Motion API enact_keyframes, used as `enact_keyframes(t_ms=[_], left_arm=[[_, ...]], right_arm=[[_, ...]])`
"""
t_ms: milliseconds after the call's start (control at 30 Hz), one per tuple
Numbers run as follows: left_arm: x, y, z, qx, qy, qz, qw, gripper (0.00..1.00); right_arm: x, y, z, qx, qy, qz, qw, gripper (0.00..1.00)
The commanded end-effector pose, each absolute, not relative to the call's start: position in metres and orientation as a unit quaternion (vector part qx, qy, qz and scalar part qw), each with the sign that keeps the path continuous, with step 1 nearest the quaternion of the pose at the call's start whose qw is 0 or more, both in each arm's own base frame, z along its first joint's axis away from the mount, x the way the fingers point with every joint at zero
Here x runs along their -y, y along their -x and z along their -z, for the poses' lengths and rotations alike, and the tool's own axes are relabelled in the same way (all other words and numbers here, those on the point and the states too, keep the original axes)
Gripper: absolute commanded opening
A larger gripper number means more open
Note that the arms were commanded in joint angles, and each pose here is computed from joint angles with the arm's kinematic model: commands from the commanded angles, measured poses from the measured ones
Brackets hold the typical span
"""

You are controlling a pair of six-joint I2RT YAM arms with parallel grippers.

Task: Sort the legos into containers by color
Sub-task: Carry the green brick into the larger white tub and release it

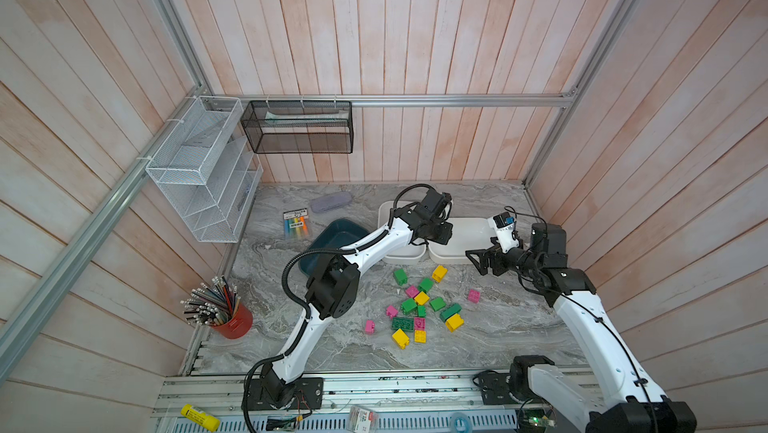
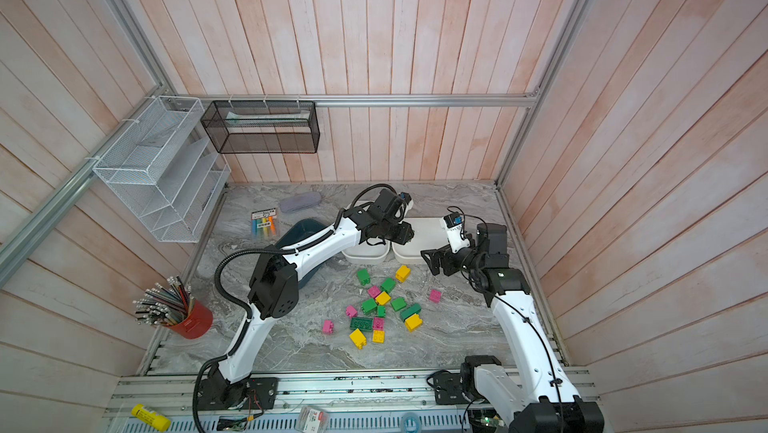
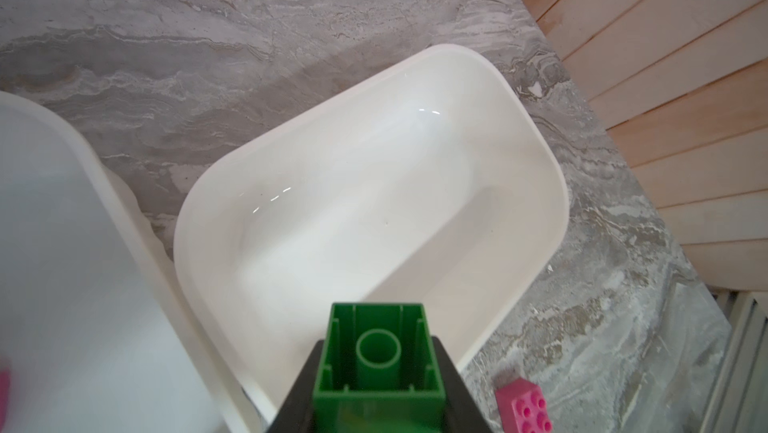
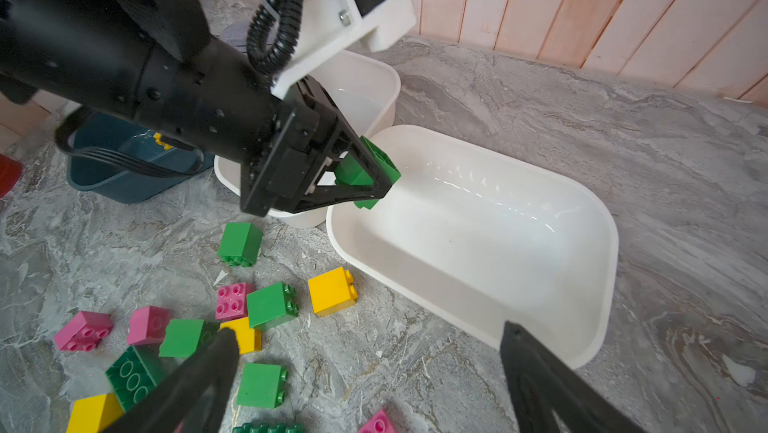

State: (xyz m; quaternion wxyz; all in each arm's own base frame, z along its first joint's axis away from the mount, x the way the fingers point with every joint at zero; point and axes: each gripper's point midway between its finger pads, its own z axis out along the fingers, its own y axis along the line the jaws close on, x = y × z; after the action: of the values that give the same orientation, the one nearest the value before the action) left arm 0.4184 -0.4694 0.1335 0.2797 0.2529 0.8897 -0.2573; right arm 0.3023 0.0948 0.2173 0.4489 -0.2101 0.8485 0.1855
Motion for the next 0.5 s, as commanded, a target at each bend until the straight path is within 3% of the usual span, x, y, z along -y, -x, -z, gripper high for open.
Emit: enact_keyframes(t_ms=[0, 100, 233, 367, 467], left_arm=[[0.488, -0.437, -0.136, -0.877, -0.239, 0.272, 0.316, 0.17], [0.486, -0.441, -0.116, -0.888, -0.240, 0.249, 0.304, 0.25], [0.482, -0.442, -0.141, -0.883, -0.237, 0.247, 0.322, 0.50], [0.476, -0.432, -0.190, -0.870, -0.242, 0.265, 0.338, 0.82], [0.461, -0.415, -0.217, -0.869, -0.252, 0.264, 0.333, 0.87]], right_arm=[[-0.090, -0.307, -0.234, -0.841, 0.203, -0.173, 0.470, 0.98], [-0.087, -0.307, -0.235, -0.843, 0.203, -0.164, 0.470, 0.98], [-0.085, -0.306, -0.237, -0.845, 0.205, -0.158, 0.468, 0.98], [-0.091, -0.302, -0.238, -0.843, 0.211, -0.177, 0.462, 0.98], [-0.097, -0.299, -0.238, -0.841, 0.215, -0.195, 0.456, 0.98]])
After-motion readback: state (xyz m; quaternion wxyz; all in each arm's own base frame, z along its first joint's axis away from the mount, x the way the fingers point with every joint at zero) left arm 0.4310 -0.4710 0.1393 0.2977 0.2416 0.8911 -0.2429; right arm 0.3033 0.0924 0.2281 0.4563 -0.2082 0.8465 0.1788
